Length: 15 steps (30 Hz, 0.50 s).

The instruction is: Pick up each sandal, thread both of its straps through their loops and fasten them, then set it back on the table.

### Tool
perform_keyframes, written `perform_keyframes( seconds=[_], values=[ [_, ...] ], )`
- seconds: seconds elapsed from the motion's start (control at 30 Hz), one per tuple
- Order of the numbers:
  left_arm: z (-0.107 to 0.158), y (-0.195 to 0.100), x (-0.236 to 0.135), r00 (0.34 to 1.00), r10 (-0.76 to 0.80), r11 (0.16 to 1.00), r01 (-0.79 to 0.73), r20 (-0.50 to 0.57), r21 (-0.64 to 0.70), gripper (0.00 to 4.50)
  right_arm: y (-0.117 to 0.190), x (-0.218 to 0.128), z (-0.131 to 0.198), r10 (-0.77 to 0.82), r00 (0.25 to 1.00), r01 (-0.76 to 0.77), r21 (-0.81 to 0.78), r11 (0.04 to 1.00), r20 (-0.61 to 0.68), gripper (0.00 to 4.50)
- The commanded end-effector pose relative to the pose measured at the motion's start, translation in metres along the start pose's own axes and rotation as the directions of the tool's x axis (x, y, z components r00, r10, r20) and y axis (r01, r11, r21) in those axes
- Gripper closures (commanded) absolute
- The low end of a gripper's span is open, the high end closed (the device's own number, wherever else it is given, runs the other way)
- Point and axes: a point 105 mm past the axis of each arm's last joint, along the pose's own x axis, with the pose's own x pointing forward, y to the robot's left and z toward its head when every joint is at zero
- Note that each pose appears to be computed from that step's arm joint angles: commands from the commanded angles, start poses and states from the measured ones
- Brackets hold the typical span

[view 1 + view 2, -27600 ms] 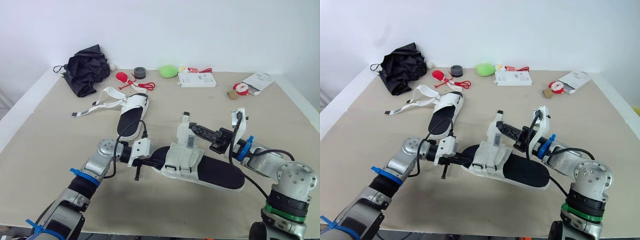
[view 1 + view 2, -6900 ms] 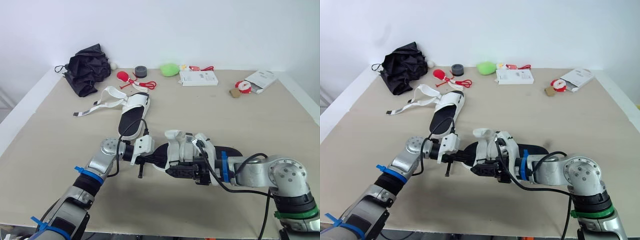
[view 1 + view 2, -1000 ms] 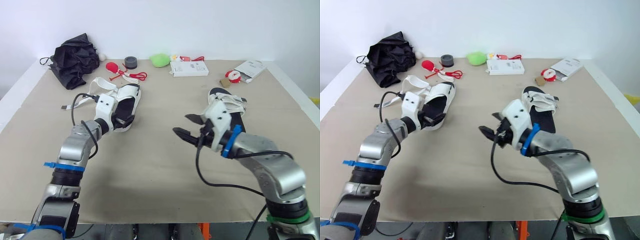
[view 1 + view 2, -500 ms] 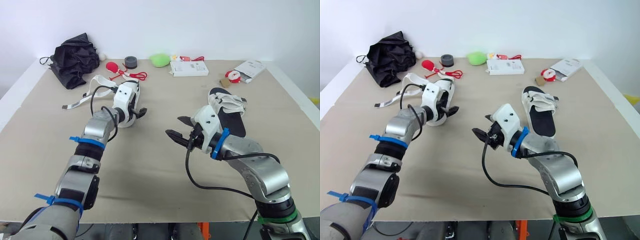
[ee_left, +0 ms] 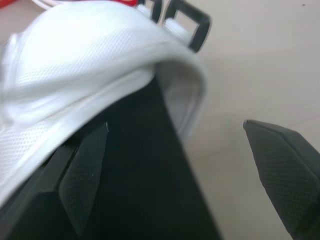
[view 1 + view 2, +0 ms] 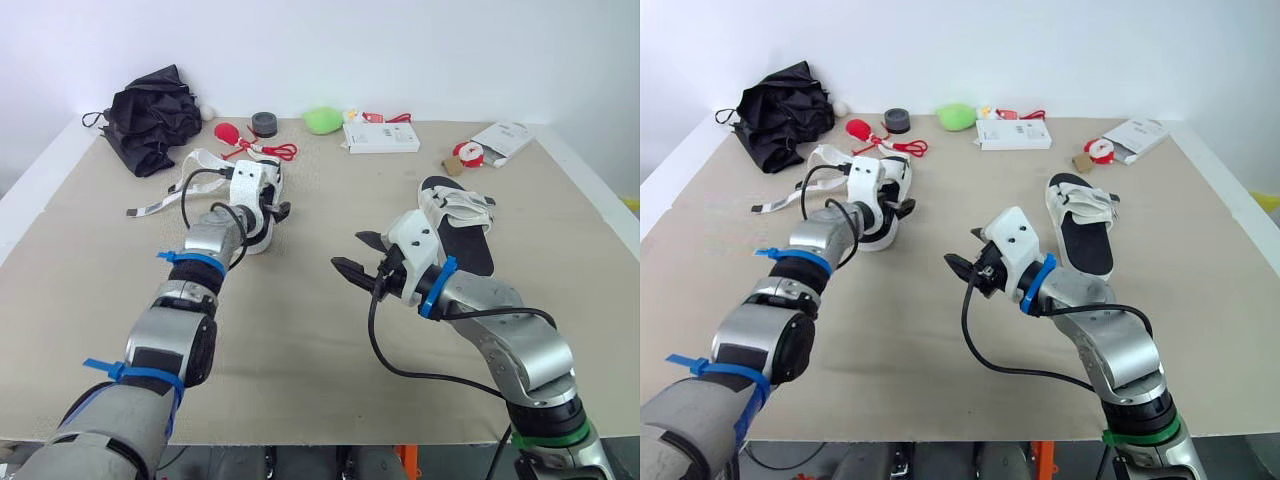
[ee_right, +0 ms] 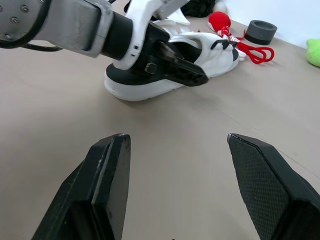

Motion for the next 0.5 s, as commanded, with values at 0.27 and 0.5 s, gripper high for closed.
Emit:
perform_keyframes(
  seconds=[0.27,0.5],
  values=[
    [0.021,-0.011,0.006,0.995,0.017,1.000,-0.017,0.096,0.003,1.90,-0.008,-0.004,0.011,-0.041,0.998,0.042,-0.030,0.999,0.037,1.15],
    [0.005,-0.006,0.003,0.996,-0.002,1.000,0.000,0.084,0.027,4.16,-0.011,-0.004,0.010,-0.043,0.999,0.044,-0.038,0.998,0.027,1.15]
  ],
)
